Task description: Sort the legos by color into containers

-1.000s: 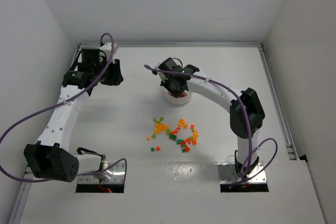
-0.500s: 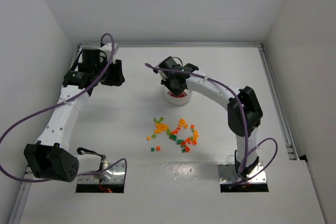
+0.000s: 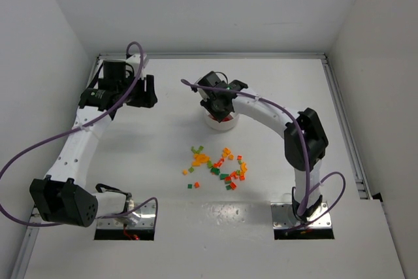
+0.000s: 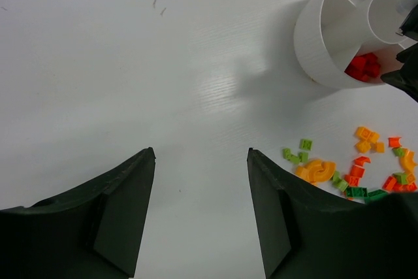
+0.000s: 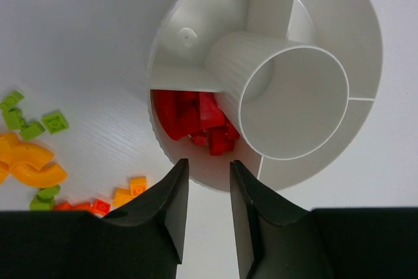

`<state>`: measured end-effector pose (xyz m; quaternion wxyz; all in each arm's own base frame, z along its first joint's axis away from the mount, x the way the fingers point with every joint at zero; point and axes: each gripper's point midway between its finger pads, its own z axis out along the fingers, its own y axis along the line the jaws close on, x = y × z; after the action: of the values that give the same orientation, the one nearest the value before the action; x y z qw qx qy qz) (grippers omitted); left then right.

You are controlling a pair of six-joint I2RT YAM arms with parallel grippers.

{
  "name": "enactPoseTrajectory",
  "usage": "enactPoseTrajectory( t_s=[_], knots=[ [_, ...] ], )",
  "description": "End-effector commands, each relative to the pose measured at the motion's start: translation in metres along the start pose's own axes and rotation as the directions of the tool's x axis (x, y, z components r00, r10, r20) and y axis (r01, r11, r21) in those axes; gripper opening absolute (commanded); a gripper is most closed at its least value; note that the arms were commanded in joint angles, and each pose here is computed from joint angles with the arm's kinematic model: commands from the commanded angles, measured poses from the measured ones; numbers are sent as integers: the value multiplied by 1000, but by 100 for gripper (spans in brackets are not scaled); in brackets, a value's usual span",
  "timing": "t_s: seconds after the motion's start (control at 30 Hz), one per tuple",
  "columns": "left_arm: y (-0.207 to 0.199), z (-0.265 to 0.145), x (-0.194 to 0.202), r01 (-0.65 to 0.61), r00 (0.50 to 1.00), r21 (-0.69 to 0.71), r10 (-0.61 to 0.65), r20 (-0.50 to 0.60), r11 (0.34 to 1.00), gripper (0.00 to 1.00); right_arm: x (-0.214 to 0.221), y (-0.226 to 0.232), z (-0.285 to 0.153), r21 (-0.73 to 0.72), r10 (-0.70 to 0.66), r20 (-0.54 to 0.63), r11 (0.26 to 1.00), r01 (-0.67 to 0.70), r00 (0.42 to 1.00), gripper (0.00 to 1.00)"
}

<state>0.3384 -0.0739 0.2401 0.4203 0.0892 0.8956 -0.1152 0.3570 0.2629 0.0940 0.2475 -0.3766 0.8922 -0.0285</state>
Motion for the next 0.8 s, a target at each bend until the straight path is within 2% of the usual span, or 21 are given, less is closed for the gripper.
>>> enactPoseTrajectory(
  t_s=[0.0,0.07,0.2,0.27,0.3,0.37,0.47,0.53,0.57,0.6,0.63,0.77],
  knots=[
    [-6,0,-6,0,1000,10,-1,28,1000,64,-13,-11,-21,29,30,71,999,-32,997,30],
    [-6,0,-6,0,1000,10,-1,28,1000,64,-12,-12,-21,39,31,78,999,-34,996,30],
    [-9,2,-10,-7,999,18,6,36,1000,64,-19,-18,-36,52,40,123,998,-47,992,22],
    [-12,2,-10,-40,999,26,40,35,999,64,-18,-27,-51,88,52,177,994,-68,983,22],
    [-17,0,-11,-61,997,35,59,45,998,64,-2,-29,-47,114,38,157,992,-57,987,22],
    [-23,4,-1,-109,994,54,108,22,993,64,-5,-45,-65,172,39,245,982,-83,969,22],
    [-33,5,14,-179,983,88,181,-14,980,71,18,-56,-61,253,5,214,966,-60,977,22],
    [-36,7,23,-215,974,92,220,-48,972,80,37,-65,-64,318,-4,199,946,-61,980,26],
    [-38,7,25,-245,966,101,251,-56,964,92,40,-68,-66,333,-18,199,942,-51,980,30],
    [-40,9,31,-268,959,103,275,-67,958,100,48,-69,-67,326,-14,178,944,-46,984,34],
    [-37,9,30,-282,955,95,289,-68,955,100,50,-67,-72,308,-16,179,951,-41,984,44],
    [-41,6,29,-292,954,78,297,-48,953,100,76,-60,-70,230,-24,122,973,-5,992,62]
  ],
)
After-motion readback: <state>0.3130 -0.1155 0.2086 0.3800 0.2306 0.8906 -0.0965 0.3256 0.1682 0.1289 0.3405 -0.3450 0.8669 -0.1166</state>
